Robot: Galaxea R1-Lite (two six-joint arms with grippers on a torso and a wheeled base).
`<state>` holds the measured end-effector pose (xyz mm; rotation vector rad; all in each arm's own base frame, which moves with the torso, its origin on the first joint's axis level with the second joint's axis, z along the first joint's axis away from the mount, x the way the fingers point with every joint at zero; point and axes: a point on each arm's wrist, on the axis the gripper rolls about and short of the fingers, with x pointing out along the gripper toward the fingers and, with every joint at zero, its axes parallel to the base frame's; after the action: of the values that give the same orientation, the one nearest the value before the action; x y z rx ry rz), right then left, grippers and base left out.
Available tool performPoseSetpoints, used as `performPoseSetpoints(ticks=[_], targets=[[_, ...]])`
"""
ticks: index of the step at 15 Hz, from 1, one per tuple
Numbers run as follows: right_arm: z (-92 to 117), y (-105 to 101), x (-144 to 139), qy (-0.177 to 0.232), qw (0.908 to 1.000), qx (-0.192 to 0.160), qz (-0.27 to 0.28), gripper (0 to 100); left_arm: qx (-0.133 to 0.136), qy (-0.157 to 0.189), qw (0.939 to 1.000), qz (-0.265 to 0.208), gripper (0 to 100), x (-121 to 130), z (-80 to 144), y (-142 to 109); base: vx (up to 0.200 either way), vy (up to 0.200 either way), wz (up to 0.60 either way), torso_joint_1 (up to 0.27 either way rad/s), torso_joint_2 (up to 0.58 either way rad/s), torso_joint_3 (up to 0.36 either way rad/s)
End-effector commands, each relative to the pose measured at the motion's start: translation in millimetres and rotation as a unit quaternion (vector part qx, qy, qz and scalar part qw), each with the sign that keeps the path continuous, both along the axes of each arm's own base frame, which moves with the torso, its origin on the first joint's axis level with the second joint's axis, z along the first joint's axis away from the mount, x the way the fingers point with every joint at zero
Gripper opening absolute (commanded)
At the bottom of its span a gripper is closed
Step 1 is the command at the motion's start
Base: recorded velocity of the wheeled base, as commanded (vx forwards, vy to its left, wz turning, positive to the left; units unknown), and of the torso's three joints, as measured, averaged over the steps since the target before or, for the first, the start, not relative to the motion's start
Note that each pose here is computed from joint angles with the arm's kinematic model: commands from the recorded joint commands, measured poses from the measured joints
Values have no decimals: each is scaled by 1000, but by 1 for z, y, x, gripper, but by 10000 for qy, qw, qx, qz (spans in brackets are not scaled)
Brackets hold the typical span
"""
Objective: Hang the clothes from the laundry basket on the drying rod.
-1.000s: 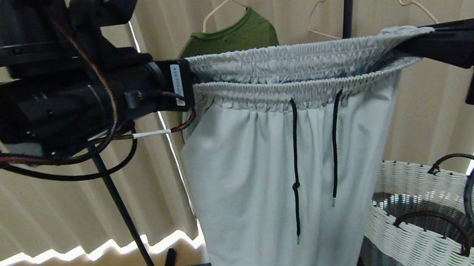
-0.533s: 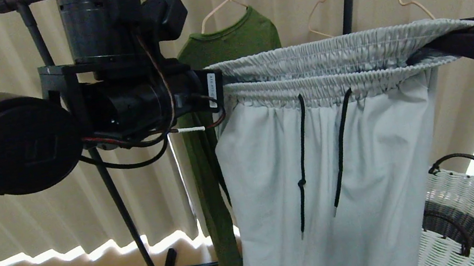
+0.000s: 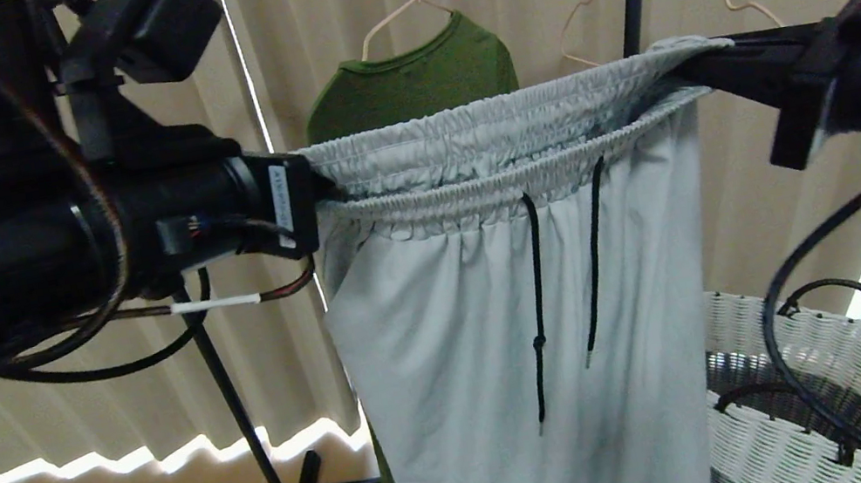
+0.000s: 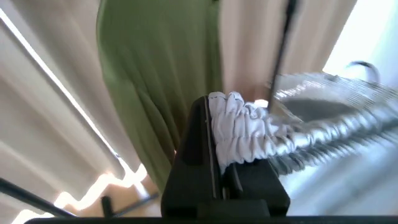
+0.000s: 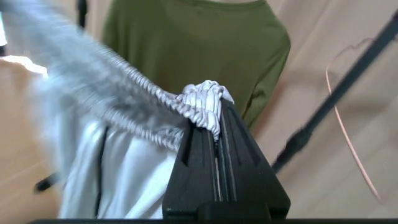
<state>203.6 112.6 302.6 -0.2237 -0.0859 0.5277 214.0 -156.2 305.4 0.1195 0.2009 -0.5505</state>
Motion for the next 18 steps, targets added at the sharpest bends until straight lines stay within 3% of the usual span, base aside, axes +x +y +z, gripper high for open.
performPoseSetpoints(ticks=[1, 6, 11, 14, 18], targets=[[-22, 23, 52, 213, 9997, -114, -88, 0, -219, -171, 9990, -363, 0, -43, 11, 25, 0, 0, 0, 0, 0, 0], [-23, 30, 67, 220, 9997, -117, -88, 0, -275, -200, 9955, -890, 0, -76, 6, 29, 0, 0, 0, 0, 0, 0], [-19, 28, 62, 162, 9997, -95, -126, 0, -280, -225, 9954, -884, 0, -76, 7, 29, 0, 0, 0, 0, 0, 0], [-3, 15, 38, -50, 9999, 12, -142, 0, -281, -254, 9962, -779, 0, -61, 10, 19, 0, 0, 0, 0, 0, 0], [9, -9, -8, -94, 9998, 28, -165, 0, -241, -355, 9991, -60, 0, -15, 5, 2, 0, 0, 0, 0, 0, 0]])
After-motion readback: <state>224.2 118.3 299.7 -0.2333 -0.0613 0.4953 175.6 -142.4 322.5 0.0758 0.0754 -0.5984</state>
